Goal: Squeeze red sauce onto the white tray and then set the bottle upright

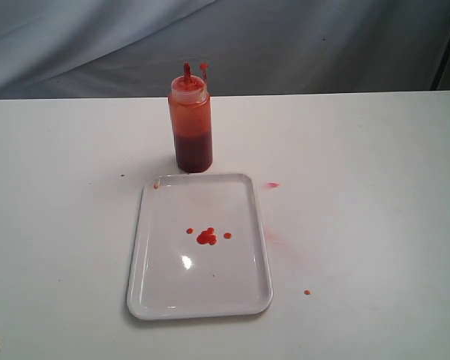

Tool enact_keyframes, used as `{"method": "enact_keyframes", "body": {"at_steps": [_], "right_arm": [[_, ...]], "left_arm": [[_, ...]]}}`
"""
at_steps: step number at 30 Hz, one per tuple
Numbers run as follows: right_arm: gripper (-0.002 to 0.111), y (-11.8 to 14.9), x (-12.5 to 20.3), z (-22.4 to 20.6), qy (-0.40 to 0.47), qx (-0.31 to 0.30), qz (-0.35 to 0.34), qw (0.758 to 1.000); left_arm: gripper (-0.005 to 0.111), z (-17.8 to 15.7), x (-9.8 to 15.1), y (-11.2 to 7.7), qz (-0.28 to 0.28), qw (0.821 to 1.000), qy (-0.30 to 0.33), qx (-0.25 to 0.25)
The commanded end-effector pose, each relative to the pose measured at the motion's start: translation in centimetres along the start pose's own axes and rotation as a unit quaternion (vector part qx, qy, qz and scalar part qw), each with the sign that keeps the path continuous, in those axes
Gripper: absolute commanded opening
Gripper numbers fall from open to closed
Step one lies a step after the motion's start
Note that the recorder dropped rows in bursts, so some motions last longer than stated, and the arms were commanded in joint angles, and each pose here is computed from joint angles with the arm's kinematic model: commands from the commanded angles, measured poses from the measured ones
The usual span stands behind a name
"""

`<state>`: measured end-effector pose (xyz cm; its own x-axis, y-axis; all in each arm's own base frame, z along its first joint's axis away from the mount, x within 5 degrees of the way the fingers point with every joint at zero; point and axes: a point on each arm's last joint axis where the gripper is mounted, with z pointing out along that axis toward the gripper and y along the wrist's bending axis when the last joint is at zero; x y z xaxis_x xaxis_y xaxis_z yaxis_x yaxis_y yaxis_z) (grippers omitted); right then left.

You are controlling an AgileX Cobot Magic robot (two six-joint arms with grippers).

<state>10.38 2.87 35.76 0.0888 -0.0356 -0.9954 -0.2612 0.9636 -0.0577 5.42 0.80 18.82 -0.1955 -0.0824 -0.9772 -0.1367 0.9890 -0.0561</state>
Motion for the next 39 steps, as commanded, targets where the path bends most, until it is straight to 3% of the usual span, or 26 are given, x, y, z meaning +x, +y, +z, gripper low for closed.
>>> {"method": "enact_keyframes", "body": {"at_steps": [1,4,6,10,15,21,39], "right_arm": [[0.0,-1.6,-0.2,-2.8,-0.004,0.098,0.01,0.995],[0.0,-1.9,0.8,-5.0,-0.02,0.158,-0.006,0.987],[0.0,-1.8,3.4,-5.7,-0.018,0.179,-0.008,0.984],[0.0,-1.6,9.0,-6.2,-0.032,0.187,-0.006,0.982],[0.0,-1.5,12.4,-6.1,0.001,0.186,0.0,0.983],[0.0,-1.5,14.4,-6.0,0.035,0.185,-0.01,0.982],[0.0,-1.3,16.2,-6.3,0.133,0.178,-0.003,0.975]], "left_arm": [[0.0,0.0,0.1,0.0,-0.003,1.0,-0.003,-0.001],[0.0,0.0,0.1,0.0,-0.003,1.0,-0.003,-0.001],[0.0,0.0,0.1,0.0,-0.003,1.0,-0.003,-0.001],[0.0,0.0,0.1,0.0,-0.003,1.0,-0.003,-0.001],[0.0,0.0,0.1,0.0,-0.003,1.0,-0.003,-0.001],[0.0,0.0,0.1,0.0,-0.003,1.0,-0.003,-0.001],[0.0,0.0,0.1,0.0,-0.003,1.0,-0.003,-0.001]]}}
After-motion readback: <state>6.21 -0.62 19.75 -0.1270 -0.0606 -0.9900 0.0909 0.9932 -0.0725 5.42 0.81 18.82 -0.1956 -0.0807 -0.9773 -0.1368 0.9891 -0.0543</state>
